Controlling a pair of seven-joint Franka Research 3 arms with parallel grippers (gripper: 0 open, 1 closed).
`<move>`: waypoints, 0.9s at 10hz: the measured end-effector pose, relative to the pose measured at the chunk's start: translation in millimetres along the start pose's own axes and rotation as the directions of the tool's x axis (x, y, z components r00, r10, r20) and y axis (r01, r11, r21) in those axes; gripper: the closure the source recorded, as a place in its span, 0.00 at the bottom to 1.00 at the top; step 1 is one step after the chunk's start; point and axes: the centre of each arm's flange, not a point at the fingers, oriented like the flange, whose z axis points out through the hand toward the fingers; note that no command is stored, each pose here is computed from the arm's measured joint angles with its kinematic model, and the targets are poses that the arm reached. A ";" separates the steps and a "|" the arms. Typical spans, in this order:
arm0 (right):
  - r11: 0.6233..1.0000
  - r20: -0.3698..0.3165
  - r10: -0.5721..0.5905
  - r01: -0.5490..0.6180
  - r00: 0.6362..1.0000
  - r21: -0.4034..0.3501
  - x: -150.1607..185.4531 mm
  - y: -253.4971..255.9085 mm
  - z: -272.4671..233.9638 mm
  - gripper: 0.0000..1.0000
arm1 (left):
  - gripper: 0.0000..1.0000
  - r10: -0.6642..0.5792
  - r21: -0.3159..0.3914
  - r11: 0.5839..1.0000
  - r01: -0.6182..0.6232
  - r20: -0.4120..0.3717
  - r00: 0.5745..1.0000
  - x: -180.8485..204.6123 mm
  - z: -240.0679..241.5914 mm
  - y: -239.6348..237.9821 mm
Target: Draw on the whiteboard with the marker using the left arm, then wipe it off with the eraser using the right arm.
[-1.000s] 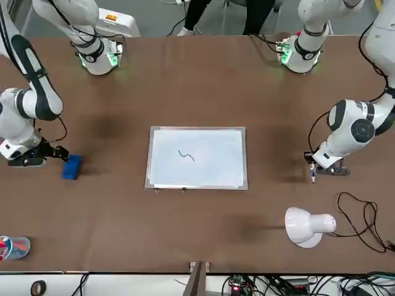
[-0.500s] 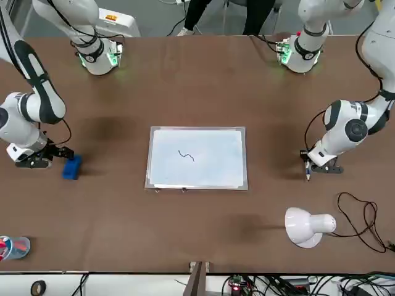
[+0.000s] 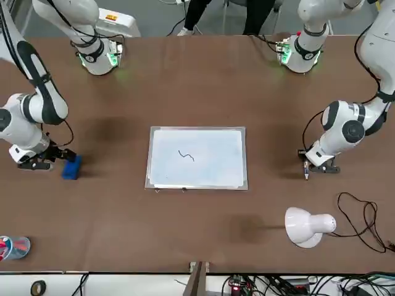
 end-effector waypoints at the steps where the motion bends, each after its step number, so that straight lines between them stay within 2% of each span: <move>1: 1.000 -0.001 0.000 0.000 1.000 0.001 -0.2 -2.2 5.1 0.00 | 0.64 -0.002 -0.001 1.000 0.002 0.001 1.000 -0.2 0.8 0.2; 5: 1.000 -0.015 0.012 -0.012 1.000 -0.001 -0.4 4.3 14.9 0.00 | 0.58 -0.003 -0.003 1.000 0.003 0.002 1.000 0.0 1.5 3.4; 9: 1.000 -0.036 0.015 -0.015 0.999 0.000 -1.4 6.7 29.9 0.00 | 0.47 0.009 -0.006 1.000 -0.009 -0.006 1.000 2.9 -1.6 15.1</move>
